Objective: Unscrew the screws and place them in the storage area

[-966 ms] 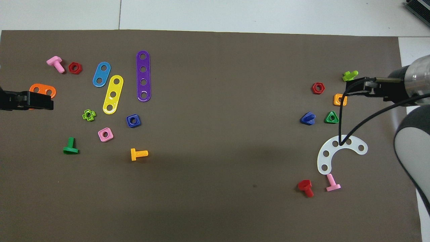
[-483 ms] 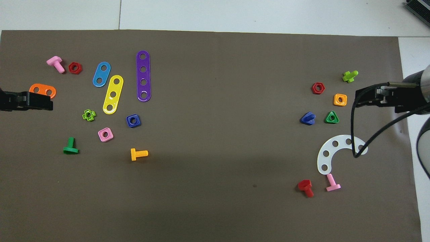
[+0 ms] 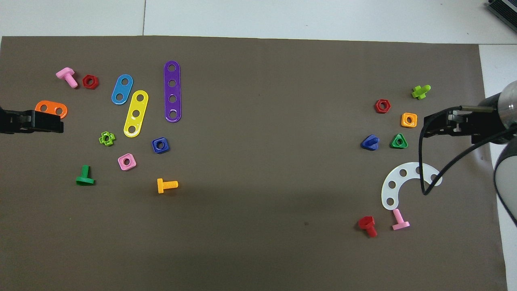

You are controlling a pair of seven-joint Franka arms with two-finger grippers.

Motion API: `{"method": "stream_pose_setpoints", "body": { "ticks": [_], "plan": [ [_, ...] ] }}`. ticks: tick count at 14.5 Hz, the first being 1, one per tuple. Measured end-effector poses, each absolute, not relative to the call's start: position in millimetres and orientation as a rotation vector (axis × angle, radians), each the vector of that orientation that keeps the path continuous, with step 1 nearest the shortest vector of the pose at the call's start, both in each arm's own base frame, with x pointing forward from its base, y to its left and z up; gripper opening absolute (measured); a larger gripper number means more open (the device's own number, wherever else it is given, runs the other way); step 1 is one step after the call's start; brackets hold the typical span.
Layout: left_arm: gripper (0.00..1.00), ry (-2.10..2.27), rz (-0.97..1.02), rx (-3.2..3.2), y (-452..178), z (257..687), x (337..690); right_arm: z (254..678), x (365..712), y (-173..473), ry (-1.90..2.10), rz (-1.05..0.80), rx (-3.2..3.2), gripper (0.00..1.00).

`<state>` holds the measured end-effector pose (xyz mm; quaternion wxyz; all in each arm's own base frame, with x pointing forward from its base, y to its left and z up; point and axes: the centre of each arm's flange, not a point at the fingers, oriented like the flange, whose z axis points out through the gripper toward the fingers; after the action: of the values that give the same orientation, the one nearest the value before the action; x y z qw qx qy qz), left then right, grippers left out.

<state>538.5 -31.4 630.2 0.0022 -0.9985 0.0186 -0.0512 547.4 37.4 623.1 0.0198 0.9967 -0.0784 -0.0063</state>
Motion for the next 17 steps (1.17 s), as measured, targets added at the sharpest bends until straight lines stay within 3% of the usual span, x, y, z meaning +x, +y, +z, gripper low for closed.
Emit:
{"method": "stream_pose_setpoints", "body": {
  "ticks": [17],
  "plan": [
    [1.0,0.058,-0.164,-3.133,-31.3,631.3,537.8,621.5,547.0,40.1,-0.246,-0.002,3.124,1.0]
  ]
}}
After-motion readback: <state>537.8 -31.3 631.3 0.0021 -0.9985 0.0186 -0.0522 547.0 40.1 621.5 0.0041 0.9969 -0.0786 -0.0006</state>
